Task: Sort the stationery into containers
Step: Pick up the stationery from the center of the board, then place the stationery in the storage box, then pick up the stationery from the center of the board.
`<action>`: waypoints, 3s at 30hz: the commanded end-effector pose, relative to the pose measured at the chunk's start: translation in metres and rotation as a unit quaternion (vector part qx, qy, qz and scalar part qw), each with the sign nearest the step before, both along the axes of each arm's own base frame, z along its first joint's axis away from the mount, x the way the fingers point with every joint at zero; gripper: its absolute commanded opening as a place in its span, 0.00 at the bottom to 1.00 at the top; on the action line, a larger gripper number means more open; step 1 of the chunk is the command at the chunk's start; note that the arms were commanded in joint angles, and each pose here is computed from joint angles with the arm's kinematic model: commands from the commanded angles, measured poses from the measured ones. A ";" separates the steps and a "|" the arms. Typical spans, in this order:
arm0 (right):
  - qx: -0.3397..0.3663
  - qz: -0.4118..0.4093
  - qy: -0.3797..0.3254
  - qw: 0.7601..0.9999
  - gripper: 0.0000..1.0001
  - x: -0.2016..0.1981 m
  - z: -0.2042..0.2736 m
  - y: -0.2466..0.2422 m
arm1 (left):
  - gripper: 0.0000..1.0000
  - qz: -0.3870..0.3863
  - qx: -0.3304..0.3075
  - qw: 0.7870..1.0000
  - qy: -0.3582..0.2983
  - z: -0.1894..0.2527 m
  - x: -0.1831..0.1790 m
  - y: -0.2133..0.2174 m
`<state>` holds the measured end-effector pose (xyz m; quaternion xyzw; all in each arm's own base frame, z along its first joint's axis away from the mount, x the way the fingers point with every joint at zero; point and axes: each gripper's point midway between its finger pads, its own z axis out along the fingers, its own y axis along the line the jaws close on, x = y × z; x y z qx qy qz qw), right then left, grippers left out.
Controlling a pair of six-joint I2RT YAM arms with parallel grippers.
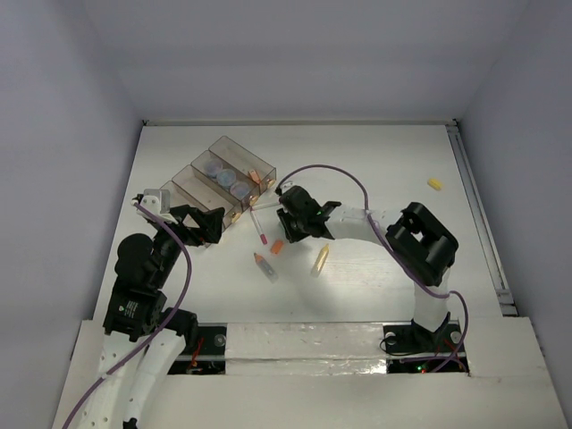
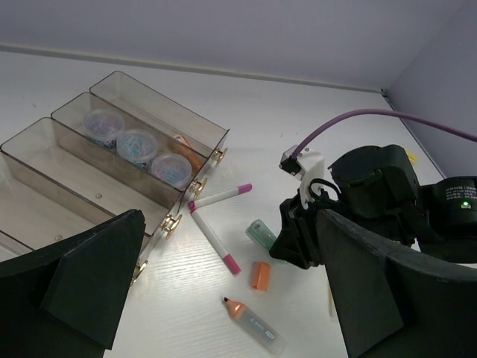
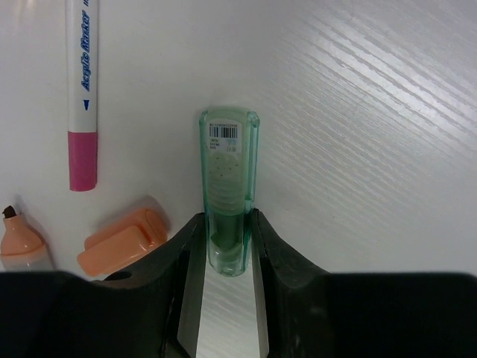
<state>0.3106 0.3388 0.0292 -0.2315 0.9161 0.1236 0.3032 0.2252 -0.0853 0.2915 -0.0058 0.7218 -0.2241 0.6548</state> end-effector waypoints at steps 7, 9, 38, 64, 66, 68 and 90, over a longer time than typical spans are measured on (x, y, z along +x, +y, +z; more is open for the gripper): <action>0.009 0.004 -0.049 0.999 0.16 0.018 0.043 0.011 | 0.99 -0.002 -0.004 1.000 -0.023 0.010 0.001 0.000; 0.019 0.003 -0.063 0.998 0.16 0.021 0.057 0.013 | 0.99 -0.003 -0.004 1.000 -0.023 0.010 0.001 -0.001; 0.123 0.093 -0.176 0.972 0.28 0.185 0.134 0.119 | 0.99 -0.005 -0.004 1.000 -0.027 0.011 -0.001 -0.001; 0.174 0.035 -0.167 0.970 0.70 0.109 0.200 0.051 | 0.99 -0.010 -0.004 1.000 -0.029 0.012 -0.001 -0.003; 0.158 0.009 -0.118 0.980 0.70 0.082 0.162 0.027 | 0.99 -0.012 -0.004 0.999 -0.031 0.013 -0.002 -0.003; 0.158 -0.021 -0.108 0.981 0.70 0.061 0.166 0.003 | 0.99 -0.017 -0.005 0.999 -0.032 0.013 -0.003 -0.005; 0.084 -0.132 0.071 0.985 0.71 -0.097 0.056 -0.091 | 0.99 -0.019 -0.004 0.999 -0.033 0.013 -0.004 -0.006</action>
